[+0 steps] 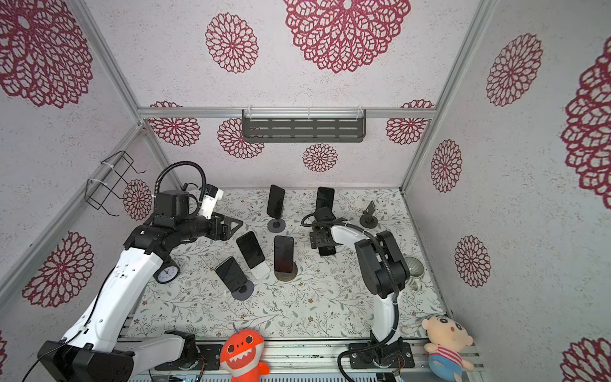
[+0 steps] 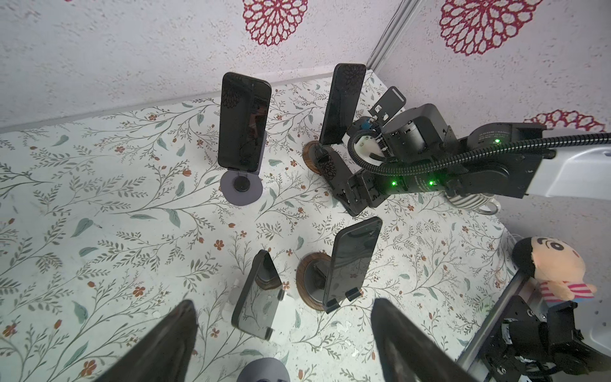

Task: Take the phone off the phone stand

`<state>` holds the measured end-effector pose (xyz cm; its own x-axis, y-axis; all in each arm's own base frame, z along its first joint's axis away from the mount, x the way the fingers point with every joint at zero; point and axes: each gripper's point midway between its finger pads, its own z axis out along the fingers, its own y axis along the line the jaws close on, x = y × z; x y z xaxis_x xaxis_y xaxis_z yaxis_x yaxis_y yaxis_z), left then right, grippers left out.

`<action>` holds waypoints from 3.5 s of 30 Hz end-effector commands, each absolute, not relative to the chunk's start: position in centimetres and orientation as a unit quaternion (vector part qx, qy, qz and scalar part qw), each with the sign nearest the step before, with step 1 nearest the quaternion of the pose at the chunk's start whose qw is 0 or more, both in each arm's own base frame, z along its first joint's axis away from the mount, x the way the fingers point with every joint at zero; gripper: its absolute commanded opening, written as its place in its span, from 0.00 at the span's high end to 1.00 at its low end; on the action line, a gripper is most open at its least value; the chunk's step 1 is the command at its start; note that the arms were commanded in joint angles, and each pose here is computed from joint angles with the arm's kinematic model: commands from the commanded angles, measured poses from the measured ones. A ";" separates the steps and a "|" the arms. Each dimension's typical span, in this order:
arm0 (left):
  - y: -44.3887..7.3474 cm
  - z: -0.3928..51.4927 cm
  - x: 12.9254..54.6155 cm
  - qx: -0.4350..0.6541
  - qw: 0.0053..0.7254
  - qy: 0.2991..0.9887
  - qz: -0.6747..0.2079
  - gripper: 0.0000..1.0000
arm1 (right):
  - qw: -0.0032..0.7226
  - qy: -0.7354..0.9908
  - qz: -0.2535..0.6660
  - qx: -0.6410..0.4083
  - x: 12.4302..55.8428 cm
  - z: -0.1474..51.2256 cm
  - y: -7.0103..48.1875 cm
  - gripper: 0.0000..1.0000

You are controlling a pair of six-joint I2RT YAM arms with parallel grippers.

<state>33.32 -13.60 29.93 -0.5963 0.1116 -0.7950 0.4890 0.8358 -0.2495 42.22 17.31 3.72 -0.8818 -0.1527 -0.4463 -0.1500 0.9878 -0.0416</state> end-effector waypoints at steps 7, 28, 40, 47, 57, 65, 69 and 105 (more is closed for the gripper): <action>-13.4 30.0 33.2 0.177 0.419 0.861 -0.229 0.13 | 0.226 0.972 -0.006 -0.070 43.1 3.4 17.7 0.23; -13.4 29.9 33.6 0.165 0.420 0.860 -0.238 0.13 | 0.168 0.985 0.001 -0.024 31.5 7.9 17.7 0.37; -13.2 30.4 33.4 0.160 0.429 0.858 -0.233 0.13 | 0.160 0.987 0.026 -0.022 30.6 5.2 22.7 0.40; -13.1 30.4 33.5 0.159 0.430 0.858 -0.233 0.13 | 0.159 0.987 0.031 -0.018 30.8 4.0 23.1 0.37; -13.1 30.2 33.5 0.159 0.428 0.859 -0.233 0.13 | 0.151 0.988 0.031 -0.030 29.9 3.6 22.7 0.13; -13.1 30.0 33.7 0.158 0.425 0.861 -0.232 0.13 | 0.168 0.985 0.031 -0.036 29.9 5.8 21.8 0.07; -13.7 30.4 33.5 0.160 0.423 0.858 -0.246 0.12 | 0.195 0.979 0.052 -0.040 30.2 8.7 20.8 0.07; -27.4 22.9 34.5 0.420 0.234 0.822 -0.305 0.28 | 0.302 0.887 0.268 -0.226 27.5 17.4 17.1 0.12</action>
<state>33.72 -26.93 22.32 -0.5882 0.5400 -0.6020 0.8014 0.4892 -0.3442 27.71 17.37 15.93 -0.7511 -0.2432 -0.6138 -0.5337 0.7710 0.3476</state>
